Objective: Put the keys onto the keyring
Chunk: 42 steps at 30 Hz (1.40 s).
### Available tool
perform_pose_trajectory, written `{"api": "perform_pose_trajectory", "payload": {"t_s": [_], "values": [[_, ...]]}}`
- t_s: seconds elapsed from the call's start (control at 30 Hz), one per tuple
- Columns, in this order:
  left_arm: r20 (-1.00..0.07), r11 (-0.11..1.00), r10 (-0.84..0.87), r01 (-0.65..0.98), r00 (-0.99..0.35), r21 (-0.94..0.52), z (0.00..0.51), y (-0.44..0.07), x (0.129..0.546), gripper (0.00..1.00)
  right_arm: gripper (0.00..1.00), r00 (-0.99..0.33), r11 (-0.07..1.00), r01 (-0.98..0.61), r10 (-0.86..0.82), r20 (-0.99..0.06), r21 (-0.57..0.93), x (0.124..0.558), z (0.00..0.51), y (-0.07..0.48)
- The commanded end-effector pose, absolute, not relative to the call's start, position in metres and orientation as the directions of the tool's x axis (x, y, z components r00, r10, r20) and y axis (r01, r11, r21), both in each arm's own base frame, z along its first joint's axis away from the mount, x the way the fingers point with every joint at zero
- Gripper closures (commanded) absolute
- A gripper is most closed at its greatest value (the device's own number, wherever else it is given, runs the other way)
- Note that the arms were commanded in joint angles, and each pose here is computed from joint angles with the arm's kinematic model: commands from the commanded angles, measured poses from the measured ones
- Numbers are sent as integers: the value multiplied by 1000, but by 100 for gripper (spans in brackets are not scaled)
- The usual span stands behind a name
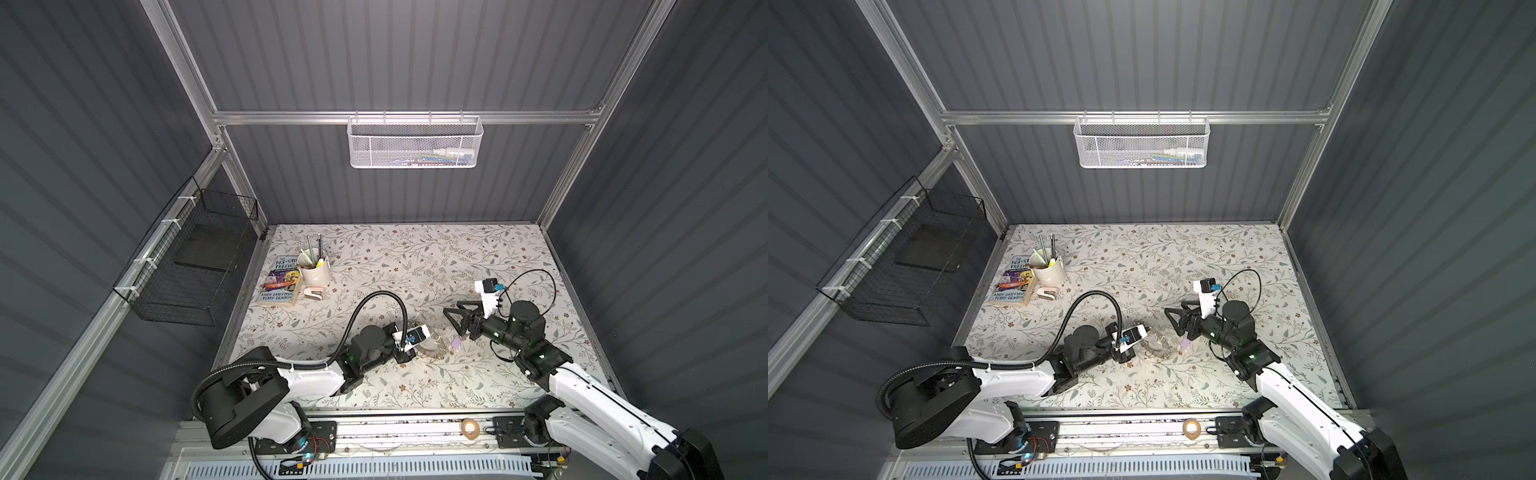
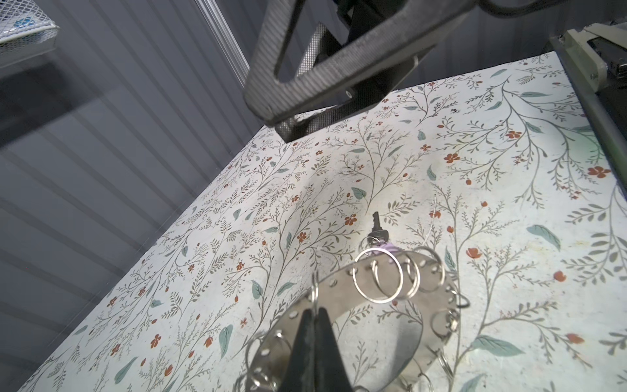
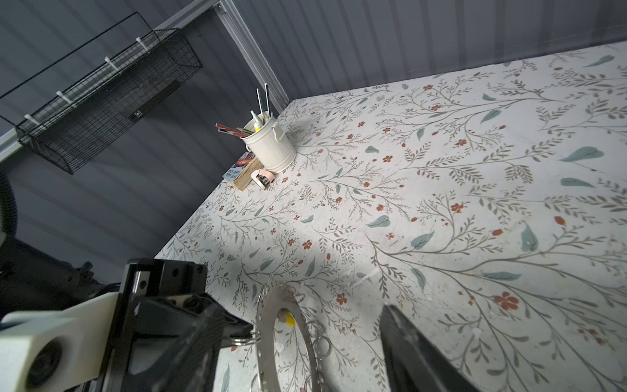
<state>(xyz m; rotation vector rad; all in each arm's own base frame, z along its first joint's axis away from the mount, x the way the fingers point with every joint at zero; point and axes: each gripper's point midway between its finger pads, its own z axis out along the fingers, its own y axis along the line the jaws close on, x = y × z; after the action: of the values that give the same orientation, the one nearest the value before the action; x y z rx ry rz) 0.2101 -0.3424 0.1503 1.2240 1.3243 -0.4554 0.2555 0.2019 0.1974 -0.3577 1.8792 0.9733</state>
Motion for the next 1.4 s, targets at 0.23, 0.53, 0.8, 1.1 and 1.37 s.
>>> {"api": "perform_pose_trajectory", "payload": {"t_s": [0.23, 0.53, 0.8, 1.1, 1.37], "values": [[-925, 390, 323, 862, 200, 322, 161, -346, 208, 100, 33, -499, 567, -680, 106, -860, 464, 245, 189, 215], [-937, 405, 333, 881, 106, 244, 164, -348, 210, 100, 42, -512, 538, -707, 59, -857, 460, 242, 186, 230], [-915, 378, 402, 904, 31, 197, 166, -348, 206, 100, 50, -505, 511, -731, 39, -862, 451, 239, 187, 236], [-873, 365, 486, 919, -52, 148, 172, -351, 206, 100, 54, -493, 508, -740, 36, -869, 440, 240, 187, 238], [-830, 357, 549, 925, -97, 128, 168, -353, 208, 100, 54, -484, 534, -728, 44, -874, 430, 242, 182, 233]]}}
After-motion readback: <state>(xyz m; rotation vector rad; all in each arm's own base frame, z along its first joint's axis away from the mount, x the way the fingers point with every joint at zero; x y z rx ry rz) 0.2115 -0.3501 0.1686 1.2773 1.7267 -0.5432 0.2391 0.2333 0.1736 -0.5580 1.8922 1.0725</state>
